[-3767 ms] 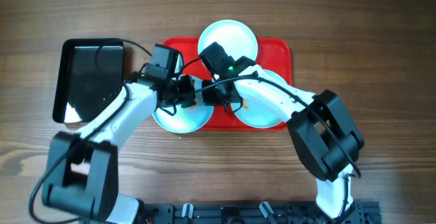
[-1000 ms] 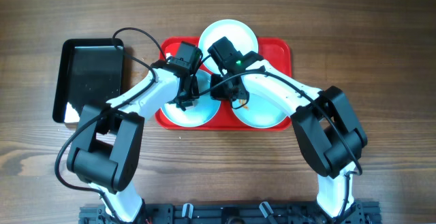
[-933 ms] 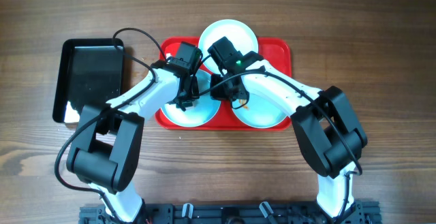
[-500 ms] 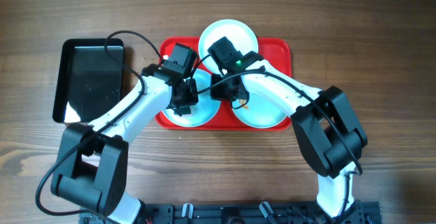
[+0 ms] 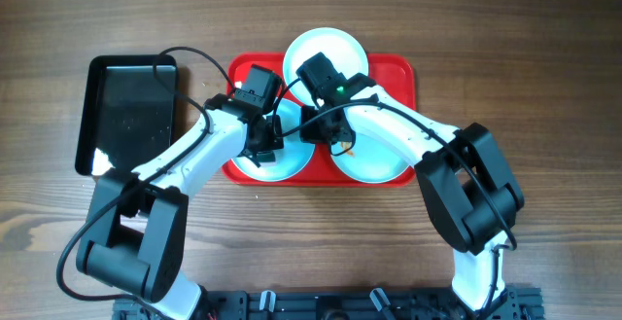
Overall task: Clean dirty plates on tray and stack at the side
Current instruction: 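Scrub the left plate again with the sponge in the left gripper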
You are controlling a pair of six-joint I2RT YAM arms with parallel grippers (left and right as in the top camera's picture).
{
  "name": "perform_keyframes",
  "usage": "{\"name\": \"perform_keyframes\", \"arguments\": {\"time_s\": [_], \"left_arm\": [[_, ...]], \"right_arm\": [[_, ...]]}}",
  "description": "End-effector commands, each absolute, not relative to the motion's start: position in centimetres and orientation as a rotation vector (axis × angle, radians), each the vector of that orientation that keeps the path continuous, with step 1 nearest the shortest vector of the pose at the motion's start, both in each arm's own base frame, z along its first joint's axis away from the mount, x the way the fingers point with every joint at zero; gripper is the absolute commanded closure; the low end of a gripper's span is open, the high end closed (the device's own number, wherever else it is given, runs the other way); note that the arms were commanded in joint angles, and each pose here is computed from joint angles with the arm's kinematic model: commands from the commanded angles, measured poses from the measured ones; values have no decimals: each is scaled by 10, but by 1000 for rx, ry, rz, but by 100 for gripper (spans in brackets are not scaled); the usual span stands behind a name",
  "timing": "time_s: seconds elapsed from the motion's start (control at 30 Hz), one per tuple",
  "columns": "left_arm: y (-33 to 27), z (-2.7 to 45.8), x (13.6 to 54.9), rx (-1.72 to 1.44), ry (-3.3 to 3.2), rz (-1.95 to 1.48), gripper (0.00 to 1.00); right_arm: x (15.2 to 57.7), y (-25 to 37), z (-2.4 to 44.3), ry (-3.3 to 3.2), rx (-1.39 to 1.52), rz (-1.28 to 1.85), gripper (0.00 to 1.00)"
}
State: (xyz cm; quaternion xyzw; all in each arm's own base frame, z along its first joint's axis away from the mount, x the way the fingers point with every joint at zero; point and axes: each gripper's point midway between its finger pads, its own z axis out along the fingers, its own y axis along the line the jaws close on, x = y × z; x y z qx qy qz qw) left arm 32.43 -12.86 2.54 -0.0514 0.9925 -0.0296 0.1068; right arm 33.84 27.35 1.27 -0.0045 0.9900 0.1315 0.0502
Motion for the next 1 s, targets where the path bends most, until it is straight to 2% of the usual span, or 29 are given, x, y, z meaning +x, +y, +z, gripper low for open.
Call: {"name": "perform_keyframes", "arguments": {"time_s": [0.0,0.1,0.27,0.4,0.43,0.57,0.7,0.83,0.97], "left_arm": [[-129,17,320,-157,2945,-94,96],[-165,21,311,-122,2992,-385,96],[-174,24,325,-162,2929,-419,96],[-152,-11,317,-193,2998,-223,96],[-115,-26,316,-215,2987,95,96],[-36,-15,315,-304,2902,573,96],[4,-7,314,-400,2865,720,96],[3,10,320,-493,2821,622,96],[-48,61,333,-512,2774,91,96]], "right_arm": [[334,276,6,3027,-28,388,96],[335,276,6,3026,-26,390,96],[335,276,6,3027,-27,389,96],[334,276,6,3027,-27,389,96],[334,276,6,3028,-27,388,96],[334,275,6,3030,-27,386,96],[334,275,6,3030,-27,386,96],[334,275,6,3029,-27,382,96],[339,277,13,3002,-68,387,96]]}}
